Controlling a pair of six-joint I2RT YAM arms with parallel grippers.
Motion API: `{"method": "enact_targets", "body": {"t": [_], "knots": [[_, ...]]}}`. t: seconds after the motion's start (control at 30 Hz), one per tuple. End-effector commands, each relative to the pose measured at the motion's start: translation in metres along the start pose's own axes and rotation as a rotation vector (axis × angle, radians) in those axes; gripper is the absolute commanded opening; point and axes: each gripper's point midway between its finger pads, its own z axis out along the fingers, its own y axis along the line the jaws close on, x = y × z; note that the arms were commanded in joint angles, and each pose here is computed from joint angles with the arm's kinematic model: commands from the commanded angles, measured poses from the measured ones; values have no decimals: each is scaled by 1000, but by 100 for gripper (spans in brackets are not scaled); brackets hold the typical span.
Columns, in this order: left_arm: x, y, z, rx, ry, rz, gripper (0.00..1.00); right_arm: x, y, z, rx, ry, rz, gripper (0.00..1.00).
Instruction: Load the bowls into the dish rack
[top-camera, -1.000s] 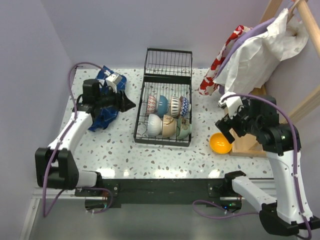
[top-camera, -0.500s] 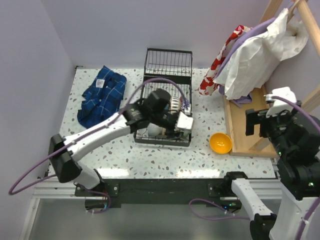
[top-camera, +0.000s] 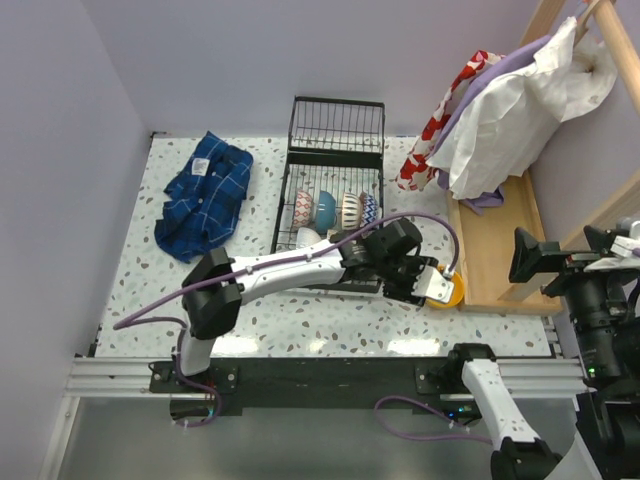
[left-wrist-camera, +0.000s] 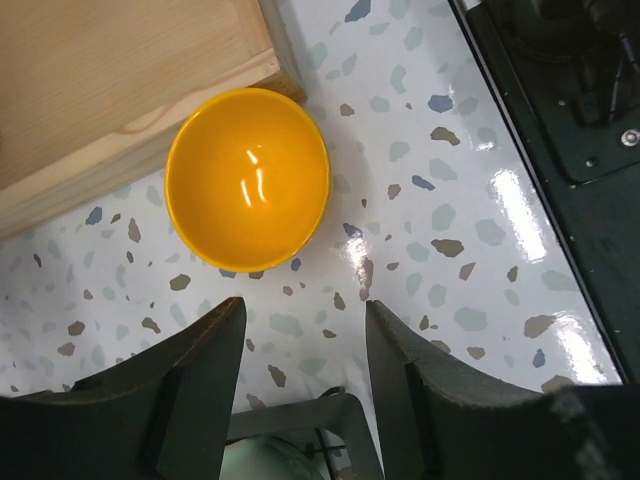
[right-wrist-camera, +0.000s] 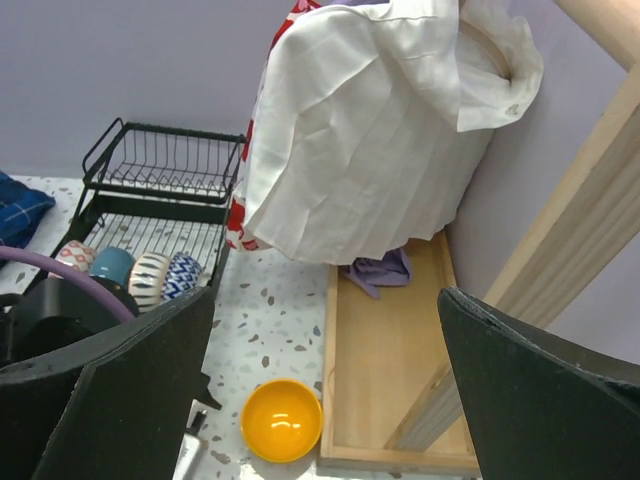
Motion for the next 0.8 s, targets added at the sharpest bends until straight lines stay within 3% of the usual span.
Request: {"method": "enact_targets", "body": {"t": [0.0, 0.33, 0.77], "knots": [[-7, 21, 14, -39, -10, 86, 55, 1, 6, 3, -28, -10, 7, 99], [-1, 27, 53, 1, -6, 72, 53, 14, 2, 13, 2, 45, -7, 99], [17, 2, 91, 56, 58, 124, 52, 34, 2, 15, 21, 90, 6, 99]]}}
